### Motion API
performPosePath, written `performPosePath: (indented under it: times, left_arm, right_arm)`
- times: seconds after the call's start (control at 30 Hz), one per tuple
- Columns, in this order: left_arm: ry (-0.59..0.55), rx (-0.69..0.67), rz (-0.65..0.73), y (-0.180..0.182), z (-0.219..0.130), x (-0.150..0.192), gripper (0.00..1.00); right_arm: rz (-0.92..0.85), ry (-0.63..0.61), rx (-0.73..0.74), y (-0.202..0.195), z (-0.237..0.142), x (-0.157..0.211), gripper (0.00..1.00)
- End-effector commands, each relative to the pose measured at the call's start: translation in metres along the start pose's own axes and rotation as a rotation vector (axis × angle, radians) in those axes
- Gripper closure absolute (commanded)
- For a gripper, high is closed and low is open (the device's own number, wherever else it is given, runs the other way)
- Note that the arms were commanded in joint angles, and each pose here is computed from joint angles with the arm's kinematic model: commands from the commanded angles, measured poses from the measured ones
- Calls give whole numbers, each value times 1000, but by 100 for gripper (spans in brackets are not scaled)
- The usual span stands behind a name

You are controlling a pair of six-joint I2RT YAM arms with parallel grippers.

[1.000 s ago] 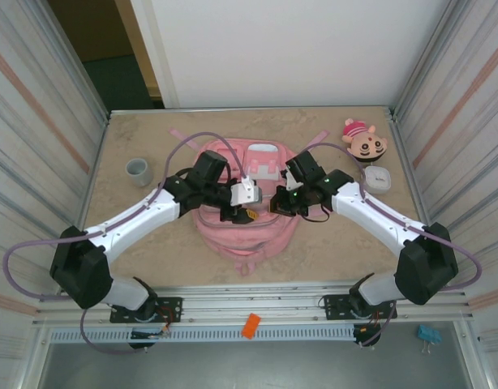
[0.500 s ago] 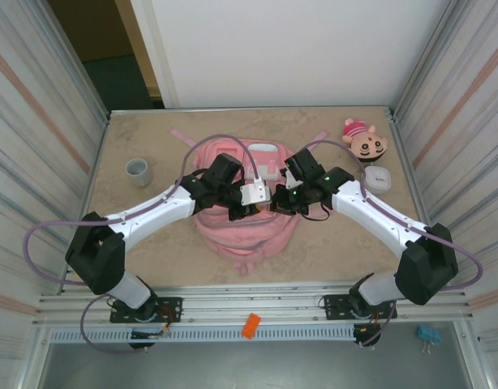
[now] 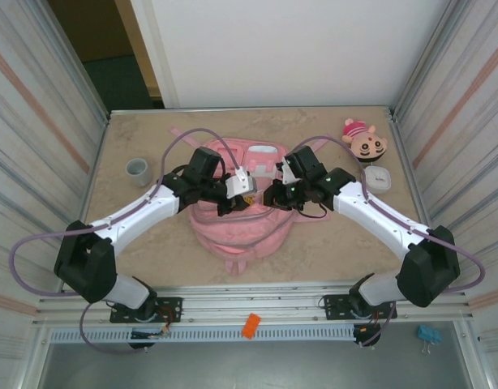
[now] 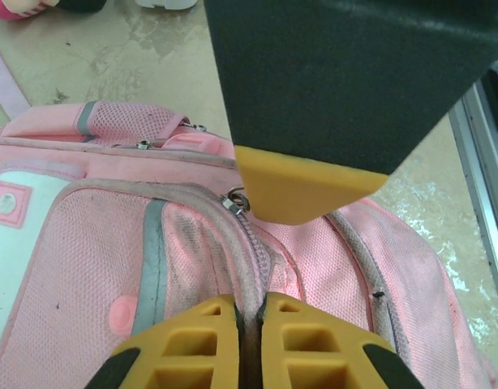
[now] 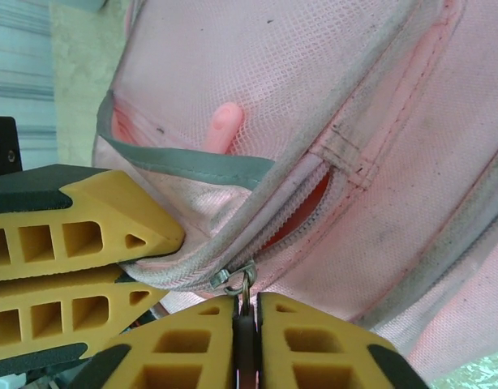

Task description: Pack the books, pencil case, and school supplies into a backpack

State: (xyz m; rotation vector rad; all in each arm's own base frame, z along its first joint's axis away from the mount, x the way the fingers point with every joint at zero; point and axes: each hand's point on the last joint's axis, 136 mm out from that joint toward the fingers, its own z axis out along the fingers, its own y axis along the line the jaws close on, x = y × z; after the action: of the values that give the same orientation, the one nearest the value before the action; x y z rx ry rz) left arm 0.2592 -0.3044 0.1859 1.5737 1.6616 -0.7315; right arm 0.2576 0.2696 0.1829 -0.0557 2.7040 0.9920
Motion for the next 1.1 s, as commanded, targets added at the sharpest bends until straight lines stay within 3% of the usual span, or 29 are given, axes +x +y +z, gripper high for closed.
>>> performPosePath:
  times: [0.0, 0.3, 0.4, 0.5, 0.6, 0.77, 1.07]
  left_arm:
    - [-177, 45, 46, -14, -23, -46, 100]
    - [-178, 34, 37, -14, -25, -46, 100]
    - [-172, 20, 34, -12, -26, -45, 100]
    - [-158, 9, 35, -11, -26, -41, 100]
    - [-136, 12, 41, -14, -27, -35, 100]
    - [-101, 0, 43, -14, -30, -22, 100]
    - [-116, 27, 59, -20, -39, -21, 100]
  right_arm:
    - [-13, -36, -18, 4, 2, -8, 84]
    - [-4, -33, 12, -4, 4, -4, 78]
    - [0, -28, 27, -7, 5, -3, 93]
    - [22, -48, 99, -20, -1, -5, 100]
    - [93, -88, 185, -42, -12, -13, 100]
    - [147, -152, 180, -49, -24, -32, 100]
    - [229, -159, 253, -68, -18, -38, 100]
